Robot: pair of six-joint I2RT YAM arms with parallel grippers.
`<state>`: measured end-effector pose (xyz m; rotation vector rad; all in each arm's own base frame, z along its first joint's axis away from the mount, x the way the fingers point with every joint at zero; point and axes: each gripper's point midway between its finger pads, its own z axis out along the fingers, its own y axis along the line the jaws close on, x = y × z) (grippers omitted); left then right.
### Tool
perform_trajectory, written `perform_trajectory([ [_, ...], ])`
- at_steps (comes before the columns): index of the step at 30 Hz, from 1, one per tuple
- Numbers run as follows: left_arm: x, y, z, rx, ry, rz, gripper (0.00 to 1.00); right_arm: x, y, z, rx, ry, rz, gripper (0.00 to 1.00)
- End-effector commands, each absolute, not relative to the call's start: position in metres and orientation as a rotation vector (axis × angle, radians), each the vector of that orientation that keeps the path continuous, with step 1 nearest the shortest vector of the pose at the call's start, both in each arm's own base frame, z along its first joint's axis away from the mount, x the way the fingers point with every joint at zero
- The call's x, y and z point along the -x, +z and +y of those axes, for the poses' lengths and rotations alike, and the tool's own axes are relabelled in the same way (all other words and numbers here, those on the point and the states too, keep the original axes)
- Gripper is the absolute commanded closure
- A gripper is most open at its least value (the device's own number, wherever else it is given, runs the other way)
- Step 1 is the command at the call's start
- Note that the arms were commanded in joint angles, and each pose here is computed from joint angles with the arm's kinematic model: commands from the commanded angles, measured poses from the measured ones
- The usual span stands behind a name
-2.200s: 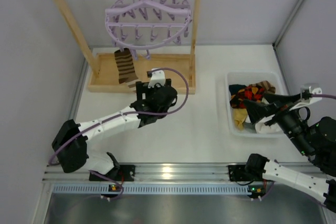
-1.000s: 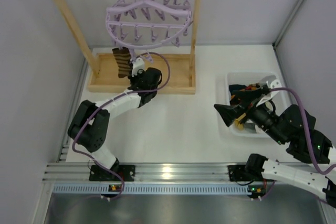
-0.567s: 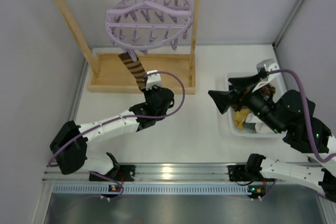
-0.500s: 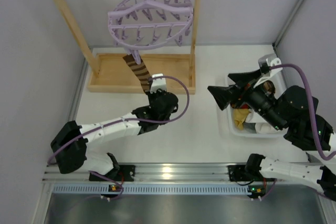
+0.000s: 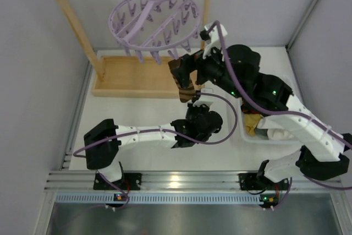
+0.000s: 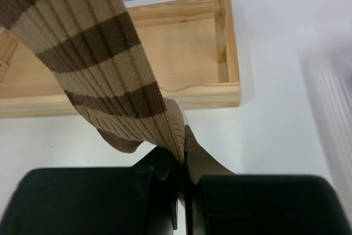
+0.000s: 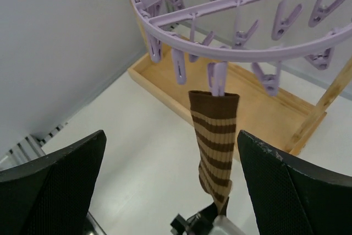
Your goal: Remove the socks clipped to the hanger
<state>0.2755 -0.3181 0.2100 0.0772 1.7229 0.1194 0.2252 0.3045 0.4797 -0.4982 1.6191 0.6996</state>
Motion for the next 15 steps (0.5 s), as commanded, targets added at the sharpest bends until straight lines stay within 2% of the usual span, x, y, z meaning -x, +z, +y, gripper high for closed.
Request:
perform_trajectory([
  [1, -0.279, 0.229, -0.329, -0.061, 0.148, 1.689, 1.00, -0.243, 0.471, 0.309, 0.526, 0.574, 1.665, 0.02],
  [7, -0.288, 0.230, -0.353, -0.104, 0.204, 1.679, 1.00, -0.289, 0.444, 0.300, 0.416, 0.225, 1.728, 0.13],
  [10, -0.291, 0.228, -0.363, -0.128, 0.206, 1.683, 1.00, -0.303, 0.436, 0.293, 0.383, 0.092, 1.732, 0.14],
  [15, -0.293, 0.219, -0.378, -0.167, 0.206, 1.692, 1.00, -0.314, 0.440, 0.287, 0.359, 0.022, 1.725, 0.19],
])
